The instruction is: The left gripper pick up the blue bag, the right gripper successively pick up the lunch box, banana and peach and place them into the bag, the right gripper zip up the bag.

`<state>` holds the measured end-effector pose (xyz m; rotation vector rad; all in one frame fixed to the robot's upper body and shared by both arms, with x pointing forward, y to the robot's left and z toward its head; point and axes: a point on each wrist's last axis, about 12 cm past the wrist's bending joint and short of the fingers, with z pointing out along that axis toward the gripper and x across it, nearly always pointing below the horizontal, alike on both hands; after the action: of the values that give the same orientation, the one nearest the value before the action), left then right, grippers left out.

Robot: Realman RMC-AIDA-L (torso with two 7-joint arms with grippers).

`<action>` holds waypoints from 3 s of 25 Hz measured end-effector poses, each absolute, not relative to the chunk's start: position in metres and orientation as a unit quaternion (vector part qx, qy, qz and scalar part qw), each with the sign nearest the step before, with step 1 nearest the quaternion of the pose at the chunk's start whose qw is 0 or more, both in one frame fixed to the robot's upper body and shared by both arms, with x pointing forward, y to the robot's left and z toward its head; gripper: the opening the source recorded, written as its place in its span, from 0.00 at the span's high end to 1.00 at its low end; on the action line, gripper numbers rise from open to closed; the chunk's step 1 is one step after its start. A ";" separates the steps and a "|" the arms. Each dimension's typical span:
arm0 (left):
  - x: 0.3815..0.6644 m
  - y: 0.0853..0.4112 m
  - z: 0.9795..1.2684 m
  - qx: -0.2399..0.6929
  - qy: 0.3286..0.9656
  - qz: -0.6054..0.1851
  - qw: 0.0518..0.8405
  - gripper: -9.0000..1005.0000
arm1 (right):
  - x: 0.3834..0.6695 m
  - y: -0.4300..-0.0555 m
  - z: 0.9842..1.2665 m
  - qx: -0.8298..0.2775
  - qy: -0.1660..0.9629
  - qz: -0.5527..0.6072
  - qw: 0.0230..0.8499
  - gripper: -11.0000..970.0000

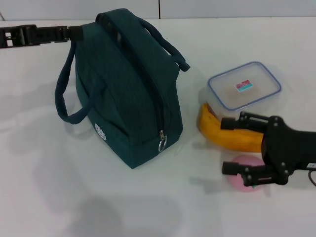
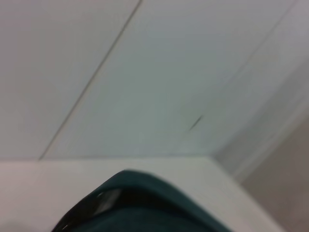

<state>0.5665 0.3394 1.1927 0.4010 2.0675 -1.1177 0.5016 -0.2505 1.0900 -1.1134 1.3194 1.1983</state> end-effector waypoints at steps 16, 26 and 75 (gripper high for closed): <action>0.575 0.295 1.206 0.107 0.884 -0.384 0.246 0.19 | 0.500 -0.257 1.091 -0.443 0.540 0.484 0.527 0.10; 0.580 0.290 1.218 0.086 0.882 -0.400 0.234 0.21 | 0.501 -0.257 1.088 -0.446 0.547 0.476 0.525 0.10; 0.565 0.283 1.193 0.074 0.925 -0.347 0.137 0.96 | 0.508 -0.281 1.083 -0.420 0.597 0.430 0.532 0.10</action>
<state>0.5653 0.2828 1.1926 0.2128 2.6769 -1.0053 0.5076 -0.2809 1.0832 -1.0007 1.4235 1.0252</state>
